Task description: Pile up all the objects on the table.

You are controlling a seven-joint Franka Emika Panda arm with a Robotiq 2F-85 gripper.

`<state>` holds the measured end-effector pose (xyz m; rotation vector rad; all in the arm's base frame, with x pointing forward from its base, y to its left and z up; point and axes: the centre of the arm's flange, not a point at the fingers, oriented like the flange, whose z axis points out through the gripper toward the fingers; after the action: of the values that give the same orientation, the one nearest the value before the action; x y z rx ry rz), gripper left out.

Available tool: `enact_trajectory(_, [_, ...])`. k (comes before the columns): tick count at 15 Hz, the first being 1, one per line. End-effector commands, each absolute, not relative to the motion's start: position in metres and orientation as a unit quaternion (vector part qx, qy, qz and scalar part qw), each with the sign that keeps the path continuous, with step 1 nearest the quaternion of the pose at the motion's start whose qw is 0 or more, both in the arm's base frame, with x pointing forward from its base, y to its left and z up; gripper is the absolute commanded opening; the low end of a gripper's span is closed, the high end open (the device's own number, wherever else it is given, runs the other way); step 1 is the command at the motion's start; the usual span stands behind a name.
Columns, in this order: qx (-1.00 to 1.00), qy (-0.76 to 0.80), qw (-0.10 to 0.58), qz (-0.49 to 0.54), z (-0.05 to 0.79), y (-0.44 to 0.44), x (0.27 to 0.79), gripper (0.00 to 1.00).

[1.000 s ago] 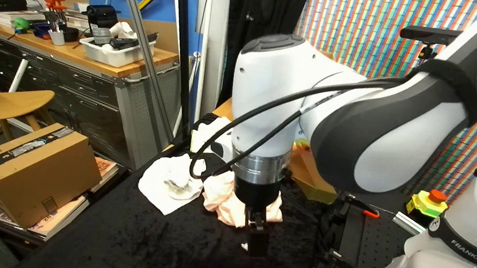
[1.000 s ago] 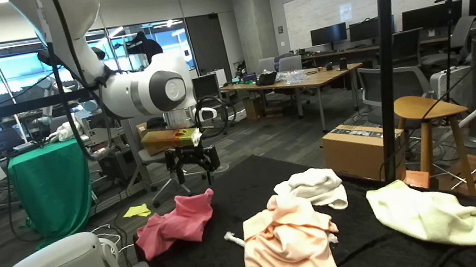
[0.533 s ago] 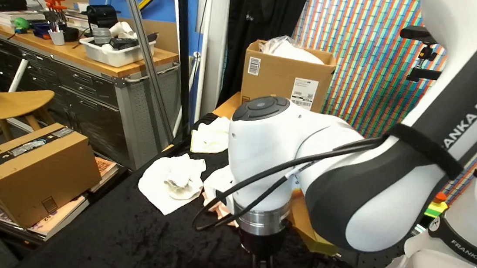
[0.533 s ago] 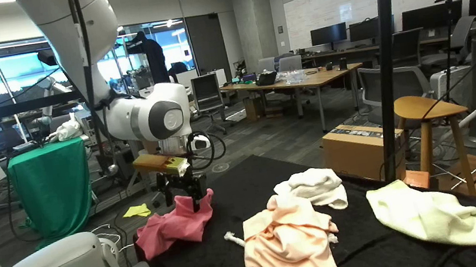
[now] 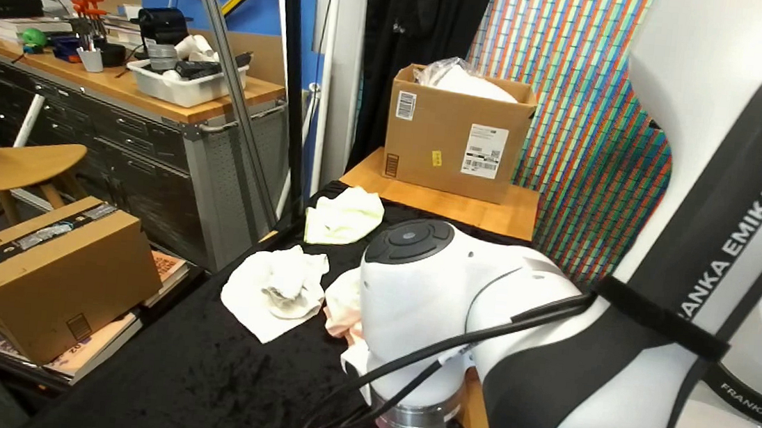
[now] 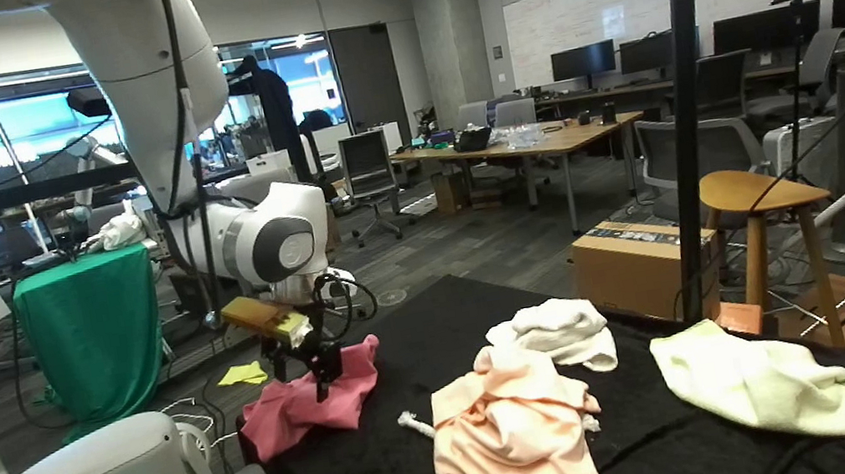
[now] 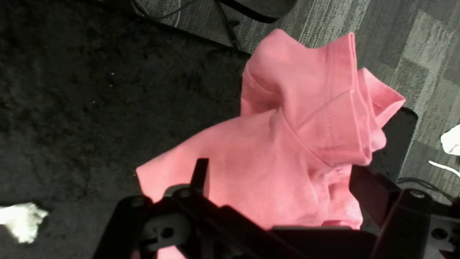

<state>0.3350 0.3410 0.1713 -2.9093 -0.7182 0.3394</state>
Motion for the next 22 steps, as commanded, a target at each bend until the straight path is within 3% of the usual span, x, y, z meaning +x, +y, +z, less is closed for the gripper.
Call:
enact_trajectory(1, [-0.967,-0.218,0.082,0.106,0.158,0.354,0.331,1.00])
enact_trajectory(14, [-0.960,-0.227,0.038,0.161,0.131,0.358,0.318,1.00])
enact_trajectory(15, [-0.959,-0.229,0.036,0.164,0.131,0.359,0.318,0.75])
enact_trajectory(16, [-0.957,-0.235,0.033,0.166,0.131,0.359,0.318,0.73])
enact_trajectory(22, [-0.954,-0.254,0.032,0.157,0.147,0.358,0.319,0.27])
